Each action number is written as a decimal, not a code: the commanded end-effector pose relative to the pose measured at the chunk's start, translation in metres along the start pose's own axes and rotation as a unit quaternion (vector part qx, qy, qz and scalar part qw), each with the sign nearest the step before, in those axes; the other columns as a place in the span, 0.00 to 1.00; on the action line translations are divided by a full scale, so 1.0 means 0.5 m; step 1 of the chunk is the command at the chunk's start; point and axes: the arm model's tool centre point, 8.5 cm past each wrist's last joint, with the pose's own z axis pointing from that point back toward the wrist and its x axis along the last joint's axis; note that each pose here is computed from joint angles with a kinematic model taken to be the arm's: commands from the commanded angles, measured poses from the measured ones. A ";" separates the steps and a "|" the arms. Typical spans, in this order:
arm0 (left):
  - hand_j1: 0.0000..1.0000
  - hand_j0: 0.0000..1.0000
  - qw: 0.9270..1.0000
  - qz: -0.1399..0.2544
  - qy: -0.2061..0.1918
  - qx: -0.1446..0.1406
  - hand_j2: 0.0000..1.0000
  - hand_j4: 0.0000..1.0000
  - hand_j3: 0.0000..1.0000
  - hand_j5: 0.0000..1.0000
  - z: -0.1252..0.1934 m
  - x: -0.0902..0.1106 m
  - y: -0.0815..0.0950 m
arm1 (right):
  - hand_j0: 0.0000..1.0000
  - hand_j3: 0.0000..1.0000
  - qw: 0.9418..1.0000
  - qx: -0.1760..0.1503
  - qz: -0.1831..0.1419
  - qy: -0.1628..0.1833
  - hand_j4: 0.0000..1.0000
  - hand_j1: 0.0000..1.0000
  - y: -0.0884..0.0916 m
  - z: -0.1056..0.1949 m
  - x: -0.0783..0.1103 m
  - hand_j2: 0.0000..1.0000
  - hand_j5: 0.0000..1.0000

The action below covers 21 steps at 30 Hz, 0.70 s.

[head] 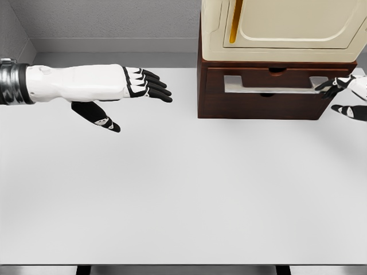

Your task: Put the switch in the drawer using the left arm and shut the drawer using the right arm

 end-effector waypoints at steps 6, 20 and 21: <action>1.00 1.00 1.000 0.003 0.000 0.002 1.00 1.00 1.00 1.00 0.000 -0.001 0.000 | 0.68 0.68 0.999 0.021 0.009 -0.030 0.68 0.68 0.044 -0.033 0.023 0.68 0.68; 1.00 1.00 1.000 0.003 0.000 0.002 1.00 1.00 1.00 1.00 0.000 -0.001 0.001 | 0.72 0.72 1.000 0.008 -0.007 -0.021 0.72 0.72 0.044 -0.026 0.007 0.72 0.72; 1.00 1.00 1.000 0.003 0.000 0.002 1.00 1.00 1.00 1.00 0.000 -0.001 0.001 | 0.72 0.72 1.000 0.001 -0.010 -0.013 0.72 0.72 0.039 -0.016 -0.002 0.72 0.72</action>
